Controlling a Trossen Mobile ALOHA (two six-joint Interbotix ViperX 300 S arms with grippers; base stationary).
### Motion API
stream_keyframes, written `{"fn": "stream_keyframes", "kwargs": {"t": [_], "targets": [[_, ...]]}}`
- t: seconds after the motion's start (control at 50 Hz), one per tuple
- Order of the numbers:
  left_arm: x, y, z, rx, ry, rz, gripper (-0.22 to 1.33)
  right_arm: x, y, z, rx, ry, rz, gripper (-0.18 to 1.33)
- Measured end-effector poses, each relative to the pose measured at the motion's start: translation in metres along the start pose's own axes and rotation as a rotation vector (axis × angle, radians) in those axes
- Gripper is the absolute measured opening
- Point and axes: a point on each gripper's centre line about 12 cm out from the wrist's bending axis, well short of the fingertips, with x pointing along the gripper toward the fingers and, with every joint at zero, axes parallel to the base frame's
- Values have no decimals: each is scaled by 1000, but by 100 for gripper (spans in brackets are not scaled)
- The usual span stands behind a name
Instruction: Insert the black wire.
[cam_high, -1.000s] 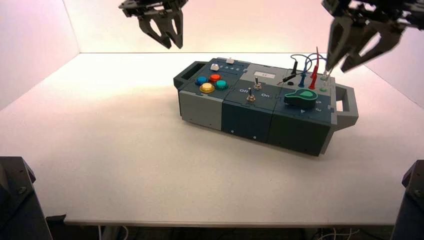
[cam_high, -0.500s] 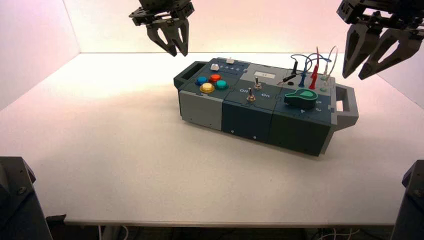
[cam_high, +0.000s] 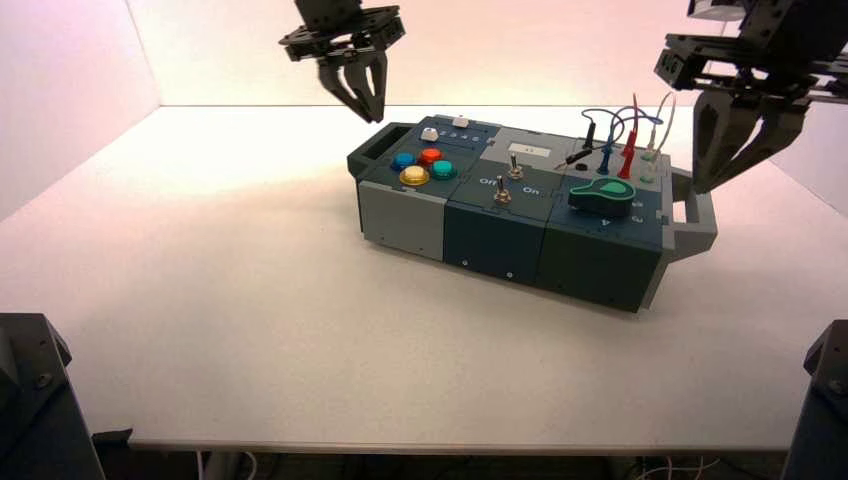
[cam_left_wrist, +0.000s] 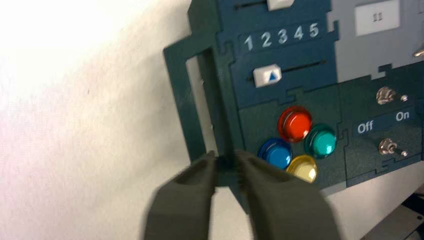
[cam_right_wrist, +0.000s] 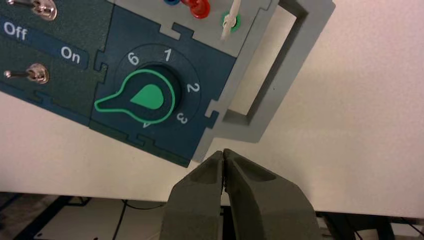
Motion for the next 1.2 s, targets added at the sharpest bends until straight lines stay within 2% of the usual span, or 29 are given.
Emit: {"fn": "stream_keyframes", "kwargs": {"t": [0.1, 0.38, 0.52, 0.64, 0.8, 0.9, 1.2], "targets": [[8, 2, 5, 10, 20, -9, -15, 1, 1, 2, -1, -1, 0, -14], [35, 10, 11, 5, 80, -31, -15, 10, 1, 4, 1, 24, -7, -14], [42, 12, 13, 5, 102, -41, -15, 17, 0, 10, 0, 38, -15, -14], [47, 12, 13, 3, 124, -51, -16, 23, -1, 18, 6, 49, -28, -14], [48, 12, 14, -1, 129, -55, -16, 34, -8, 32, 36, 76, -41, -14], [48, 12, 13, -9, 137, -57, -16, 42, -10, 40, 35, 94, -54, -14], [51, 13, 1, -42, 180, -74, -16, 57, -14, 59, 47, 122, -70, -14]]}}
